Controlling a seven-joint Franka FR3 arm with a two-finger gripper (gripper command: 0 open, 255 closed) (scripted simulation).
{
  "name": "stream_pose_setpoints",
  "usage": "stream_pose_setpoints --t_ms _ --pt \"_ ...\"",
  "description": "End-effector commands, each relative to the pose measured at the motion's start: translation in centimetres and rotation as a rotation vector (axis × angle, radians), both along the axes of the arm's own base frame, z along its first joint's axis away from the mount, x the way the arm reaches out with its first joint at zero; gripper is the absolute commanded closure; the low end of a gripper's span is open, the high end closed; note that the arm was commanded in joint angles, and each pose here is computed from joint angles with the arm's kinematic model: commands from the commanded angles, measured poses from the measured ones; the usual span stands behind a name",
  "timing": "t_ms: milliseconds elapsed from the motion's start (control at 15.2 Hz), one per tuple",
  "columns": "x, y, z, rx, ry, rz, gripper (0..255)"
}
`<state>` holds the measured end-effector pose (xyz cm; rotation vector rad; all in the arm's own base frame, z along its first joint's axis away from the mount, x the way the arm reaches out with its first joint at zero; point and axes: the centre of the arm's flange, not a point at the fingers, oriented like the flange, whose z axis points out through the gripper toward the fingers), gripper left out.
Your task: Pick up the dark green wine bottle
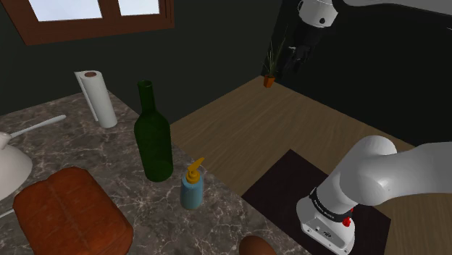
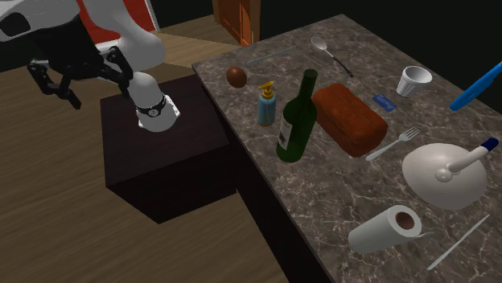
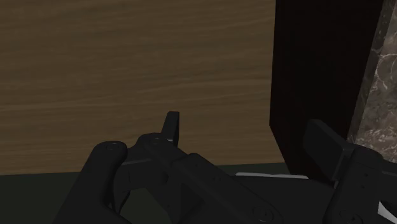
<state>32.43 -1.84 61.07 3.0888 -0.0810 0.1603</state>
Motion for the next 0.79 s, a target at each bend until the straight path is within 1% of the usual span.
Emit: stream_pose_setpoints --t_ms 0,726 --pt "0.0 0.0 0.0 0.0 0.0 0.0 0" --pt "4.9 13.4 1.3 0.024 0.042 0.005 0"
